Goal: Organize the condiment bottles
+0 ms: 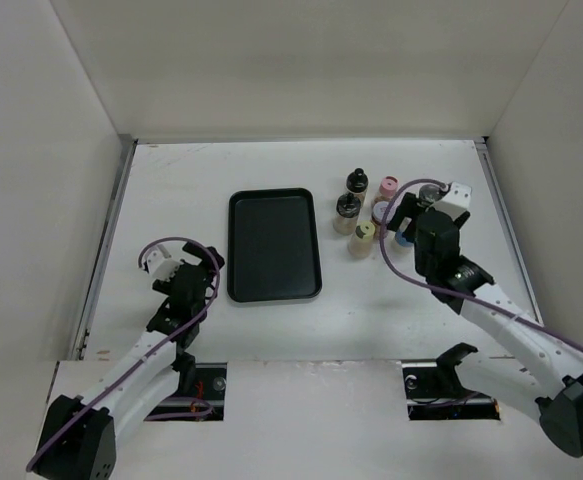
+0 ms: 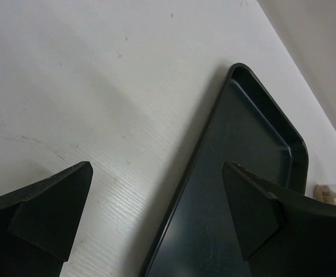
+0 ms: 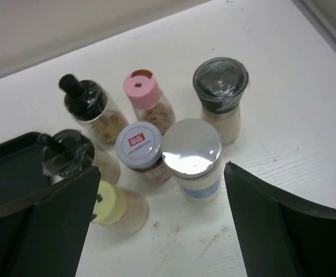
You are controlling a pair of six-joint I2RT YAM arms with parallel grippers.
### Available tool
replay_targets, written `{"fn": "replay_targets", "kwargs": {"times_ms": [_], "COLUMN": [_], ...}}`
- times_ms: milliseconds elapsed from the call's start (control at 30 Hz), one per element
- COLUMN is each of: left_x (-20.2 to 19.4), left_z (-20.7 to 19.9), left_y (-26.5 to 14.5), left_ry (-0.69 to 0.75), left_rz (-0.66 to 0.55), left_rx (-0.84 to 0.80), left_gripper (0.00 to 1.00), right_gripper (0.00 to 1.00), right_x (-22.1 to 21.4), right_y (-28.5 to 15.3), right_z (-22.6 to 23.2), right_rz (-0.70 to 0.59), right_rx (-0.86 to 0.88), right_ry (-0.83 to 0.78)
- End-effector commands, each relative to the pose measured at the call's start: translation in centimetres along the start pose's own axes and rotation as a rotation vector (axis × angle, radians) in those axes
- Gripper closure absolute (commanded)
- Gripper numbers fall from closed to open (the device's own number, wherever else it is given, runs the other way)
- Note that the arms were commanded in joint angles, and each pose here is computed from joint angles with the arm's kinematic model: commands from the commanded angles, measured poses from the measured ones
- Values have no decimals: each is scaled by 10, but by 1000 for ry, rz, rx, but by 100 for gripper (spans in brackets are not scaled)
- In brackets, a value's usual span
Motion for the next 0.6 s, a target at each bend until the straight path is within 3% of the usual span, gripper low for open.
{"fn": "replay_targets", "kwargs": {"times_ms": [0, 400, 500, 567], "left_x": [0, -3, -3, -4], "left_z": [-14, -17, -17, -18], "left_y": [-1, -1, -1, 0], "left_ry": [-39, -38, -39, -37], "left_rz": [-4, 11, 12, 14], "left_rx": [-62, -82, -82, -84], "left_gripper": [0, 0, 0, 0], "right_gripper": [3, 6, 16, 34], "right_x": [8, -20, -30, -31], "right_y": [15, 80, 87, 87], "right_z": [-8, -12, -11, -13], "right_rz": [11, 107, 120, 120], "right_rx": [-70, -75, -80, -92], "right_ry": [-33, -5, -3, 10]}}
Point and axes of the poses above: each gripper's point midway between its finger pads, its own y axis out along the fingers, its own z axis along the line the jaws close on, x = y × z, the point moved 1 cm from there along -y, back along the fingers, and after that the axes turned 4 degrees about y, right-handed, at the moved point
